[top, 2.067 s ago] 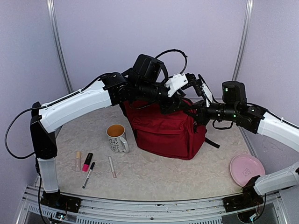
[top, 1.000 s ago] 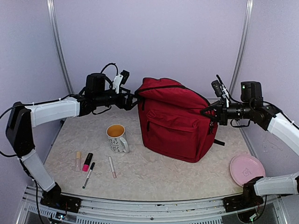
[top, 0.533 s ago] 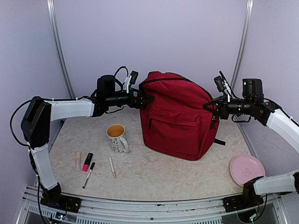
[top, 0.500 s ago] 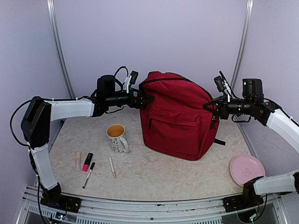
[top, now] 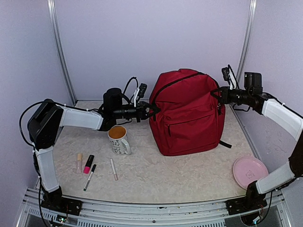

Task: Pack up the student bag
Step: Pass from the right arm to the left, then pick up the lower front pocket of the student bag.

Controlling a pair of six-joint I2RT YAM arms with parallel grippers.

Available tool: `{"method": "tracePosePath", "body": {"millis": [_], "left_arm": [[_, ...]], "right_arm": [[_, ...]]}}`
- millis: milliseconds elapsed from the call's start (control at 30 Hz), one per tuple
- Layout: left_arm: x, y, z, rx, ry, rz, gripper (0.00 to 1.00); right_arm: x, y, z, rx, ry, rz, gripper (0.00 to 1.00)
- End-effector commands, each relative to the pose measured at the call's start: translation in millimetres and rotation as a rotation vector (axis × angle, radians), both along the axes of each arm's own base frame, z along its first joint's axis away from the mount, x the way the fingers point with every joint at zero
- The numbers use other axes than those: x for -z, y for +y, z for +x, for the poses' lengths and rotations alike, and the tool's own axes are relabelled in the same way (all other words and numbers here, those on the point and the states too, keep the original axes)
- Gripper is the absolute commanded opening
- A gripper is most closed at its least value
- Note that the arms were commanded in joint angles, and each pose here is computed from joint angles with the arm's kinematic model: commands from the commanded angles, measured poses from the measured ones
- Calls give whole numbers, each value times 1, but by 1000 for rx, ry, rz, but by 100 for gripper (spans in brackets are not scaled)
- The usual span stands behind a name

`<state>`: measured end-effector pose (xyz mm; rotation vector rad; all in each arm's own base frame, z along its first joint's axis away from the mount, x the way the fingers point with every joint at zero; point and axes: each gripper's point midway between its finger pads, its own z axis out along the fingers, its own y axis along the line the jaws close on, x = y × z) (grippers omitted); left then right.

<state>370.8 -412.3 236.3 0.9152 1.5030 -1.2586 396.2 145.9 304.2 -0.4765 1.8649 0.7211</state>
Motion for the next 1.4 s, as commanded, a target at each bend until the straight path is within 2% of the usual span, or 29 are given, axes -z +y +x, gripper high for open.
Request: {"method": "tracePosePath", "body": {"millis": [0, 33, 133, 200, 300, 367, 433, 500, 567, 633, 667, 733, 833, 867, 933, 1067, 1167, 1367], "left_arm": [[-8, -13, -48, 188, -57, -64, 0], [-11, -9, -48, 175, -65, -79, 0], [-18, 7, -40, 80, -84, -104, 0], [-21, 11, -44, 59, -122, -109, 0], [-23, 7, -54, 73, -161, -113, 0], [-25, 6, -56, 70, -171, -121, 0], [-26, 7, -55, 60, -175, -127, 0], [-26, 9, -54, 48, -181, -129, 0], [-29, 11, -53, 33, -191, -139, 0], [-34, 14, -52, 7, -206, -149, 0], [-35, 16, -51, -8, -210, -150, 0], [-32, 16, -50, -12, -209, -143, 0], [-33, 16, -52, -6, -218, -146, 0], [-35, 17, -54, -5, -225, -154, 0], [-36, 19, -59, 7, -239, -163, 0], [-34, 17, -63, 23, -247, -154, 0], [-33, 16, -65, 32, -253, -154, 0], [-34, 13, -71, 64, -263, -155, 0]], "right_arm": [[-58, -21, 37, 178, -116, 78, 20], [-51, -33, 46, 260, -75, 59, 32], [-14, -77, 61, 531, 92, -51, 45], [5, -90, 55, 596, 149, -105, 54], [4, -91, 28, 623, 146, -124, 67], [-6, -90, 3, 677, 114, -152, 69], [-10, -84, -24, 706, 94, -162, 69], [6, -65, -51, 662, 125, -137, 63], [32, -32, -75, 568, 191, -58, 54], [64, 23, -101, 370, 252, 49, 49], [62, 58, -112, 243, 220, 137, 47], [60, 113, -143, 34, 136, 198, 44], [54, 174, -185, -189, -42, 142, 38], [63, 187, -190, -218, -49, 98, 37], [83, 203, -176, -192, -20, -4, 40], [116, 196, -135, 22, 17, -188, 40], [121, 184, -124, 109, -2, -228, 35], [107, 179, -117, 141, -83, -234, 30]]}}
